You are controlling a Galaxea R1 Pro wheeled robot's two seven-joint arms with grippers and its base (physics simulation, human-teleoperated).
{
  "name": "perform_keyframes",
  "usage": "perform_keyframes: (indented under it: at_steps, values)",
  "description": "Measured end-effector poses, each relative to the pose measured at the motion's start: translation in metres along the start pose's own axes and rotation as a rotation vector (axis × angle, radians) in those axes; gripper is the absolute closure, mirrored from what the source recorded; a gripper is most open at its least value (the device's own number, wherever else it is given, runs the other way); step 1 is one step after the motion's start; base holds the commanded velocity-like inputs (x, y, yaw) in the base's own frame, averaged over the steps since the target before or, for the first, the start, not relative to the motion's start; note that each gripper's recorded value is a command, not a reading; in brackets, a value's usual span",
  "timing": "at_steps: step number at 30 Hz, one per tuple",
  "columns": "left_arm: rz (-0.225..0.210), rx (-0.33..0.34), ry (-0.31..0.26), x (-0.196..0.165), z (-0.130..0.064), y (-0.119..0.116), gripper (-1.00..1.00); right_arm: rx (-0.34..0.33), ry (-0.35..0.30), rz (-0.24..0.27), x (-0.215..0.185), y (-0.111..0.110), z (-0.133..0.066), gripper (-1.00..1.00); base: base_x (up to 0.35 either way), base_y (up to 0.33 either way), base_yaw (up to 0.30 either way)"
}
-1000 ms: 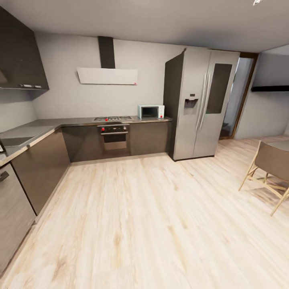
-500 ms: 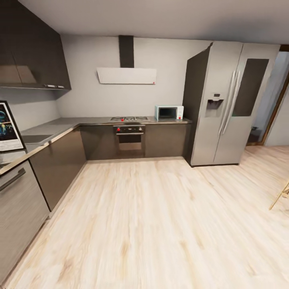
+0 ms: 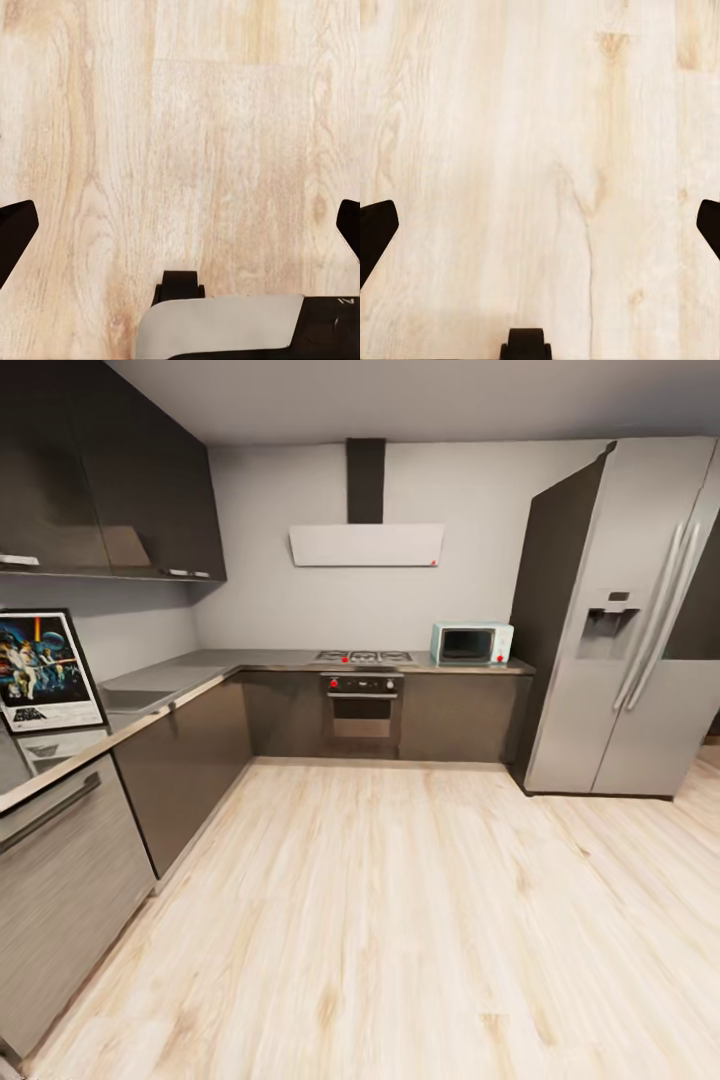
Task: Pick up the poster from the kitchen countertop and hang it on one of the wall nails in the kitchen.
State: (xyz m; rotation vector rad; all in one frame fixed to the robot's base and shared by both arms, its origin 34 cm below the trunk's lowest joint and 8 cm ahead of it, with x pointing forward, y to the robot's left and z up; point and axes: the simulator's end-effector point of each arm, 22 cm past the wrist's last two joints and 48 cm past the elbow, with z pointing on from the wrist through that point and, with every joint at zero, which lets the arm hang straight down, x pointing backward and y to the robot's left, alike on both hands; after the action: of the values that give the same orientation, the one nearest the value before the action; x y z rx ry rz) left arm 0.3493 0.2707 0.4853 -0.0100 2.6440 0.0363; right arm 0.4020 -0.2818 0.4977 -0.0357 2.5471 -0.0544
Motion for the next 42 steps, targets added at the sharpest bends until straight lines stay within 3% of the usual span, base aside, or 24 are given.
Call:
perform_keyframes:
  at_steps: [13, 23, 32, 42]
  values:
    - [0.000, 0.000, 0.005, 0.0018, 0.0001, 0.0000, -1.00, -0.001, 0.009, -0.004, 0.0036, -0.0011, 0.0000, -1.00, 0.308, -0.140, 0.168]
    - [0.000, 0.000, 0.005, 0.0019, 0.0001, 0.0000, -1.00, -0.018, 0.010, -0.073, 0.0044, 0.0029, -0.0001, -1.00, 0.310, -0.134, 0.005]
    - [0.000, 0.000, 0.005, 0.0019, 0.0001, 0.0000, -1.00, -0.019, 0.010, -0.077, 0.0044, 0.0034, -0.0001, -1.00, 0.310, -0.147, 0.018]
    - [-0.001, 0.000, 0.005, 0.0020, 0.0001, 0.0002, -1.00, -0.021, 0.007, -0.072, 0.0033, 0.0070, 0.0000, -1.00, 0.310, -0.151, 0.240]
